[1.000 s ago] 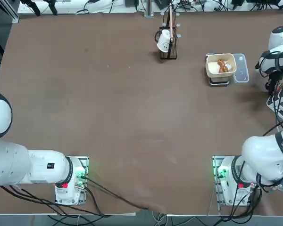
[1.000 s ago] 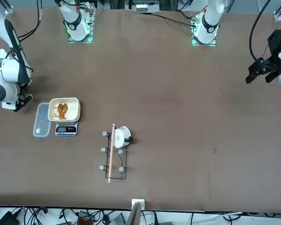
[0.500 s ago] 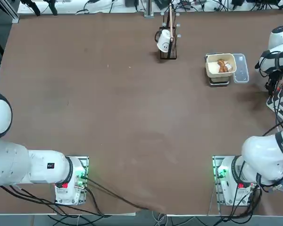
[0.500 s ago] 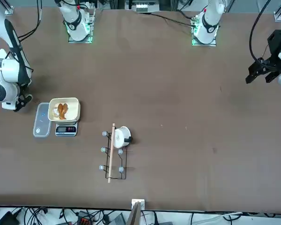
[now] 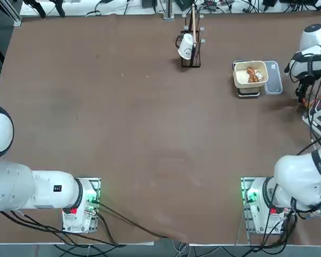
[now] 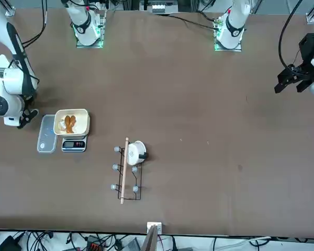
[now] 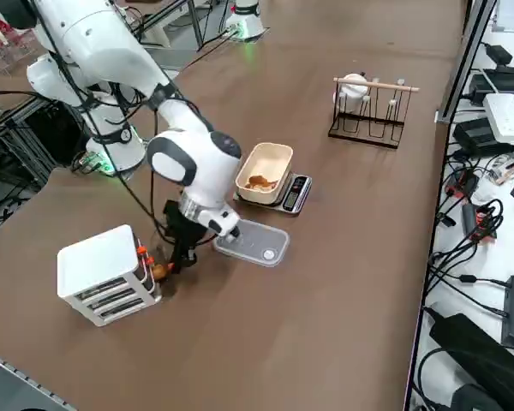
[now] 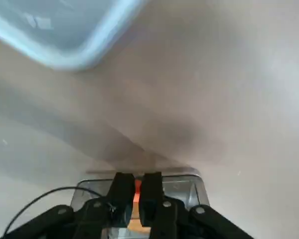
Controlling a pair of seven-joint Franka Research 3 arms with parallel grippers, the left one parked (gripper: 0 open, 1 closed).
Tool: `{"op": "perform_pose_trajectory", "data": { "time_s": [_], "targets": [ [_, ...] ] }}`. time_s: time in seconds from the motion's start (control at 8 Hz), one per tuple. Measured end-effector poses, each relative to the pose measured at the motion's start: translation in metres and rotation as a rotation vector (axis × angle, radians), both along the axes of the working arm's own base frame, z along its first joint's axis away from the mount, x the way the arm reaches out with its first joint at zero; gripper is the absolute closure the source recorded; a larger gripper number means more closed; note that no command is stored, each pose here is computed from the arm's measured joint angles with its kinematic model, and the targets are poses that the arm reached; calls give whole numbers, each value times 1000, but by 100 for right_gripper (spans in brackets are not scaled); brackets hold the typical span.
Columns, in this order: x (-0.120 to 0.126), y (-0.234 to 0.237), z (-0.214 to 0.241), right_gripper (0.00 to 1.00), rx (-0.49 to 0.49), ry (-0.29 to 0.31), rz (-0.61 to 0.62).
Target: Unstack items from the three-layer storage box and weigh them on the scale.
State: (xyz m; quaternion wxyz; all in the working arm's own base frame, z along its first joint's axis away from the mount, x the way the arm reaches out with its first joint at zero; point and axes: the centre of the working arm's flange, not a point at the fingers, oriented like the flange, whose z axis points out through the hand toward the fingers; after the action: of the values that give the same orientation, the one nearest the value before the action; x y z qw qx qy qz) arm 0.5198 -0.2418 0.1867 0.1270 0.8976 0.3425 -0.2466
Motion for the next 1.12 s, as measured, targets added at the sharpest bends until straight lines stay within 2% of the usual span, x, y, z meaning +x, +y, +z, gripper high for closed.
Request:
{"op": "perform_pose_trajectory", "data": {
  "time_s": [0.25, 0.62, 1.12],
  "targets": [
    [16, 25, 4, 89, -10, -21, 25],
    [32, 38, 10, 89, 22, -57, 1],
    [36, 42, 10, 90, 25, -55, 1]
  ]
}}
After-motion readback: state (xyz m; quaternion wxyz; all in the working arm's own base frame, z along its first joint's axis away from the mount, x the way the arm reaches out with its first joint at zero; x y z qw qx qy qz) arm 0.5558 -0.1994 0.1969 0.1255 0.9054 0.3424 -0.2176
